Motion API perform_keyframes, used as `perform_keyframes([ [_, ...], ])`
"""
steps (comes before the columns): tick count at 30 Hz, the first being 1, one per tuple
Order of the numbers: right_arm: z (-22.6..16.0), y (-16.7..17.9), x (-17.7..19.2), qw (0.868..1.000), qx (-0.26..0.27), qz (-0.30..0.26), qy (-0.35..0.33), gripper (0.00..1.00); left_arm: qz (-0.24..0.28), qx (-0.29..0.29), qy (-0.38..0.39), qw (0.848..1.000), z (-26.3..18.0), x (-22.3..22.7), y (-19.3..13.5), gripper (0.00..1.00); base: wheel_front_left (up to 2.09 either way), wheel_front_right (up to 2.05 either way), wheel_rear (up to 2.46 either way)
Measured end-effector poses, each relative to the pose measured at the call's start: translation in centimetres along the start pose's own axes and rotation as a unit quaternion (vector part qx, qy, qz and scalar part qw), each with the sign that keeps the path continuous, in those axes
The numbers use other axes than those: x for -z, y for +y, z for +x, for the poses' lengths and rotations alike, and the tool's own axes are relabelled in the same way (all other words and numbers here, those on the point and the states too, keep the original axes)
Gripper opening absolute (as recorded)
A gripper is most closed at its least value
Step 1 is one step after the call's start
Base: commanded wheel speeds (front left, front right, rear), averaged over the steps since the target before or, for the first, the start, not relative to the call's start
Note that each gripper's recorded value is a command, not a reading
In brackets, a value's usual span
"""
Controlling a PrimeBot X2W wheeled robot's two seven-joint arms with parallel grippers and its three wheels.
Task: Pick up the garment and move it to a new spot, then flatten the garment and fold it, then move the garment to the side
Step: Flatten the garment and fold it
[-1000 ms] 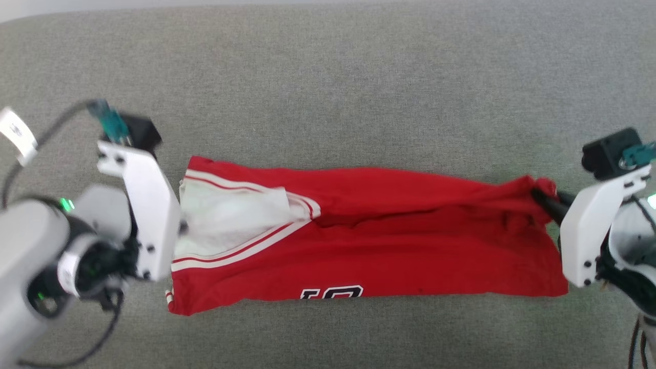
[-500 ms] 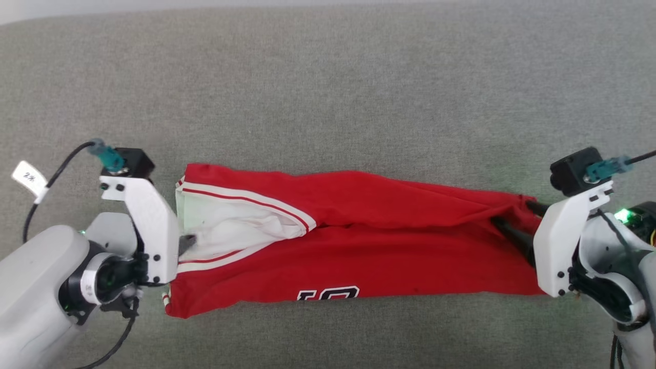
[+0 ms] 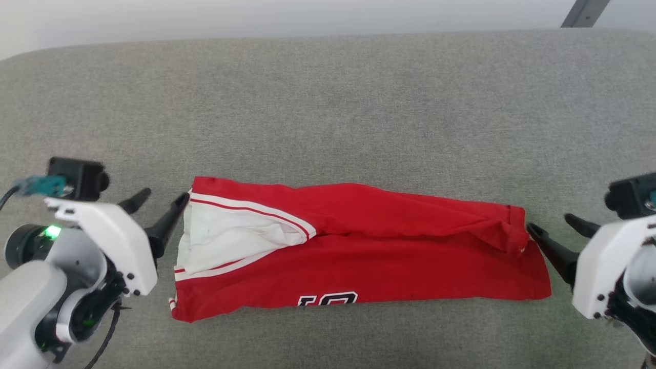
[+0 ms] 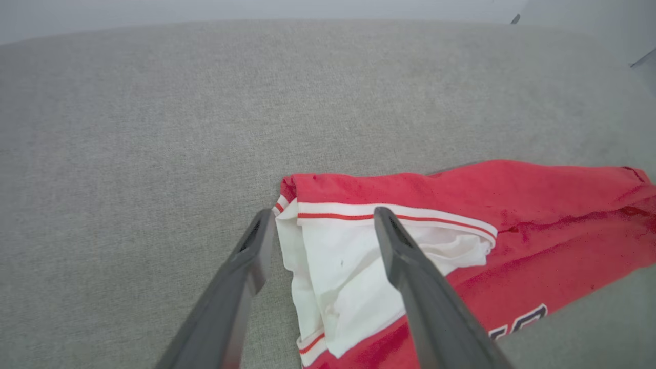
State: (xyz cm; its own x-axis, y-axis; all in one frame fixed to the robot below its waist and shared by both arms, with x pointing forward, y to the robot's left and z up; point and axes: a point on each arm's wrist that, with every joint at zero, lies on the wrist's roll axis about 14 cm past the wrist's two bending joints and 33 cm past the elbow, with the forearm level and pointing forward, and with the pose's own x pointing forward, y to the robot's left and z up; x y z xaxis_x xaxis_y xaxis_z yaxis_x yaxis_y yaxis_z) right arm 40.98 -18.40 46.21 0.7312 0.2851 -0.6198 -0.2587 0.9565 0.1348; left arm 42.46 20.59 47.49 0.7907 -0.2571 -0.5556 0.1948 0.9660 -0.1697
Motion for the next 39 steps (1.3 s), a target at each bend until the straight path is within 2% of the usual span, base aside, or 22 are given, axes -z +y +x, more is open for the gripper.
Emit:
perform_keyframes([
  [5,-0.3,-1.2,1.3,0.999,0.016,0.025,0.012,1.00,0.004,-0.013,-0.088,0.996,-1.5,-1.4,0.8,1.00,0.00,0.00,0.00],
  [10,1.1,-1.4,3.4,0.998,0.013,0.051,0.047,1.00,-0.002,-0.046,-0.158,0.986,-3.5,-1.4,2.5,1.00,0.00,0.00,0.00],
  [18,4.3,-0.5,5.5,0.993,-0.007,0.044,0.112,1.00,-0.049,-0.091,-0.174,0.979,-5.2,1.6,4.6,1.00,0.00,0.00,0.00],
  [25,6.7,0.8,7.3,0.981,-0.035,0.043,0.184,1.00,-0.082,-0.126,-0.189,0.970,-6.6,3.3,6.1,1.00,0.00,0.00,0.00],
  [26,6.8,1.1,7.4,0.979,-0.041,0.043,0.197,0.62,-0.089,-0.128,-0.198,0.968,-6.8,3.1,6.2,1.00,0.00,0.00,0.00],
  [27,6.9,1.3,7.4,0.977,-0.046,0.043,0.205,0.62,-0.085,-0.133,-0.205,0.966,-7.1,3.0,6.3,1.00,0.00,0.00,0.00],
  [28,7.0,1.5,7.4,0.976,-0.052,0.044,0.209,0.00,-0.085,-0.138,-0.212,0.964,-7.4,3.1,6.5,1.00,0.00,0.00,0.00],
  [33,7.1,2.8,7.1,0.969,-0.083,0.082,0.216,0.00,-0.093,-0.148,-0.238,0.956,-8.8,3.7,6.6,1.00,0.00,0.00,0.00],
  [39,6.3,2.3,5.9,0.970,-0.091,0.103,0.202,0.00,-0.091,-0.153,-0.258,0.950,-9.8,4.2,6.8,1.00,0.00,0.00,0.00],
])
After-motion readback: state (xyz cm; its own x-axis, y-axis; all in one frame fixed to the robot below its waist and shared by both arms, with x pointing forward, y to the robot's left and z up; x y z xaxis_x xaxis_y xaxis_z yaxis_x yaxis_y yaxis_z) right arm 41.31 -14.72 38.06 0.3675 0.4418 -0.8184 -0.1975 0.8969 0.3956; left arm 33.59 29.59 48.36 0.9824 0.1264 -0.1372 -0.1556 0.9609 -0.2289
